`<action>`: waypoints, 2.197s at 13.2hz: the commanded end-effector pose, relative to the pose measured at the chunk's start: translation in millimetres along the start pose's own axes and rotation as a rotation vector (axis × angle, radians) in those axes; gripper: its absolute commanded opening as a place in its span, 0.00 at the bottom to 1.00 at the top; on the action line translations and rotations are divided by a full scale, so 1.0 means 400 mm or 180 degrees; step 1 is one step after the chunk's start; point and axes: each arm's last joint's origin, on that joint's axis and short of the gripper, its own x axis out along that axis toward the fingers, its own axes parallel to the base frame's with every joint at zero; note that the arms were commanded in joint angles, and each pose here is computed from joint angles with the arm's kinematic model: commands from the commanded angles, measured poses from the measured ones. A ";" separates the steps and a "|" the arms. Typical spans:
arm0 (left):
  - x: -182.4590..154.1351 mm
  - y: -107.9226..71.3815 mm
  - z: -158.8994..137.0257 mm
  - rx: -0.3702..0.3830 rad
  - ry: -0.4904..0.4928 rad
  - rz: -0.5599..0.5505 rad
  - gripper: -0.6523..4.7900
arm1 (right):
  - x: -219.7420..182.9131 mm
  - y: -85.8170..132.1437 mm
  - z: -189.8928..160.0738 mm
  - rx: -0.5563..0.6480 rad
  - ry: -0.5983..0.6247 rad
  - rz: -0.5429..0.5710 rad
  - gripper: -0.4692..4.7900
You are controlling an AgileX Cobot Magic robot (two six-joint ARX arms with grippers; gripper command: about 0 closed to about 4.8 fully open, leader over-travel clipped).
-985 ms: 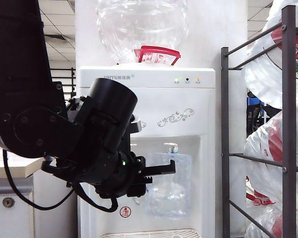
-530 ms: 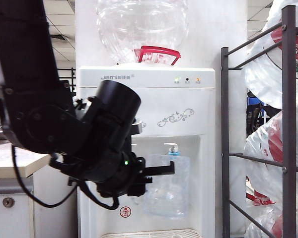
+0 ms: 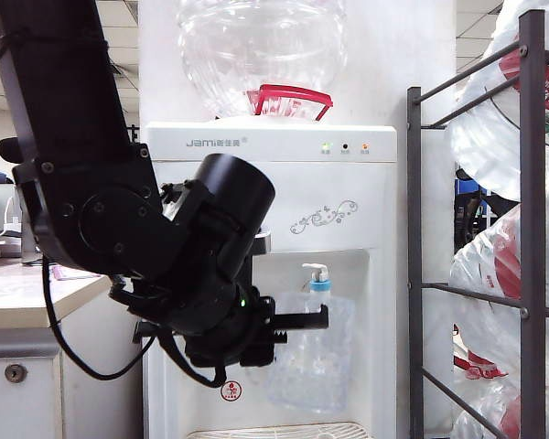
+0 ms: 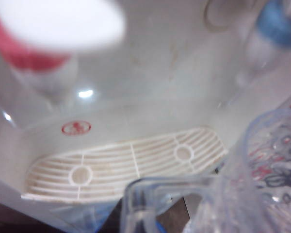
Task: Pick up the plastic mug from the left desk, go to the cold water outlet of the water dispenser, press the vertical switch to get some water, then put the mug back on the desk.
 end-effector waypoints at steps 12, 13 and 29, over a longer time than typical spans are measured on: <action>0.060 0.020 0.041 -0.0202 0.0365 0.0031 0.11 | -0.005 0.002 0.014 -0.0047 -0.0107 0.0007 0.08; 0.063 0.018 0.044 -0.0197 0.0391 0.0017 0.11 | -0.005 0.002 0.014 -0.0047 -0.0107 0.0007 0.08; 0.111 -0.005 0.052 -0.0336 0.0671 0.0002 0.11 | -0.010 0.003 0.031 -0.0119 -0.0307 0.0000 0.08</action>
